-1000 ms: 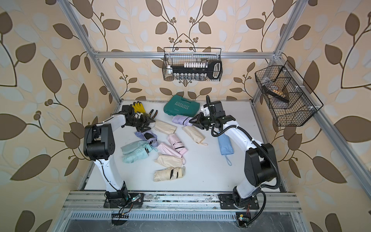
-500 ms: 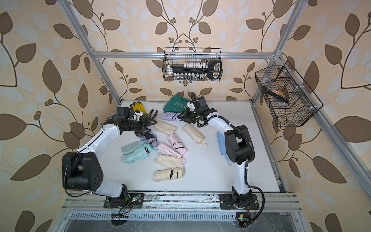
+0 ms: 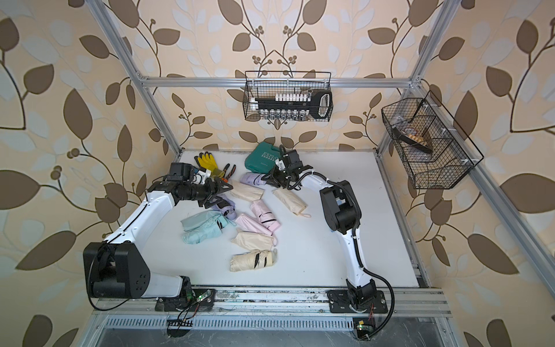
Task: Take umbrellas out of sleeves
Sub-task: Place the umbrella at the center of the board.
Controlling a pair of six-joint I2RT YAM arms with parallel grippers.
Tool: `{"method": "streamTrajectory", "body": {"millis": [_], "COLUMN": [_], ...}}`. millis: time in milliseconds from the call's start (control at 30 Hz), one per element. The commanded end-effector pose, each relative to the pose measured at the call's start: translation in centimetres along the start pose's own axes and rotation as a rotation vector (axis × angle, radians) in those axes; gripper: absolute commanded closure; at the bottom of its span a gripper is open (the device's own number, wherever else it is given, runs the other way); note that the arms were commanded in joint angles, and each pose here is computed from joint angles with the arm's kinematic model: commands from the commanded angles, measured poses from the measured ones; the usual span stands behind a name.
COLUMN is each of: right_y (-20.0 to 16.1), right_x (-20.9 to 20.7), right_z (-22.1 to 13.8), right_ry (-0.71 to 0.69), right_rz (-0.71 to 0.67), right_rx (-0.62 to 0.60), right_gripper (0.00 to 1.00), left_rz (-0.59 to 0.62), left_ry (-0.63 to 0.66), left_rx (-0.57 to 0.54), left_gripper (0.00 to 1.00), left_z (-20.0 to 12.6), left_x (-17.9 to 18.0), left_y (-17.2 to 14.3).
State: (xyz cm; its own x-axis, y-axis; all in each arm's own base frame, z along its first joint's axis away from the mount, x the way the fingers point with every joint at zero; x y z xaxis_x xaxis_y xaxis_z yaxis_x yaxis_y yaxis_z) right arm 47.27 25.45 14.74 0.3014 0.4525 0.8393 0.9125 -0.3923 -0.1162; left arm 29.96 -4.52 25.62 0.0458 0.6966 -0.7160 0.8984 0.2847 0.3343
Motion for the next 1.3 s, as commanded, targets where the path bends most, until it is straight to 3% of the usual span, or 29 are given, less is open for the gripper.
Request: {"method": "streamTrajectory", "body": {"millis": [0, 200, 533, 1033, 1267], "right_y": [0.6, -0.2, -1.2, -1.7, -2.0], "right_x": [1.3, -0.2, -2.2, -2.1, 0.4], "right_z": [0.8, 2.7, 3.6, 1.4, -0.8], "right_ry": [0.064, 0.032, 0.006, 0.006, 0.028], "right_rz": [-0.03, -0.009, 0.037, 0.03, -0.022], "right_rx": [-0.007, 0.021, 0.027, 0.016, 0.016], "right_gripper": [0.91, 0.86, 0.6, 0.36, 0.32], "left_rz": [0.04, 0.051, 0.051, 0.039, 0.042], "left_ry": [-0.01, -0.013, -0.023, -0.038, -0.048], "left_rx": [0.013, 0.044, 0.065, 0.067, 0.065], "left_gripper": [0.18, 0.18, 0.18, 0.17, 0.17], "left_z": [-0.4, -0.1, 0.5, 0.8, 0.8], "left_x": [-0.1, 0.0, 0.0, 0.2, 0.2], "left_y": [-0.2, -0.4, -0.4, -0.4, -0.5]}}
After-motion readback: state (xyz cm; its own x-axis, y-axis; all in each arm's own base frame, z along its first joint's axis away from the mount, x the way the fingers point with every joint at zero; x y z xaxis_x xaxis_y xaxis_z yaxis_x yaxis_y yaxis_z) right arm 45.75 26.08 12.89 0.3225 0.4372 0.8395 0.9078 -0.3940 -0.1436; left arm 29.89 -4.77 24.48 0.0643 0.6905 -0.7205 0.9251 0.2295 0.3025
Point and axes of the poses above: each gripper's point midway between its finger pads, its own z axis out along the fingers, its own x axis along the line the jaws close on, y = z × x, the point moved 10 cm from there along -z, back along the fingers, and after that the axes turned 14 degrees about z, right-handed, at the moved point
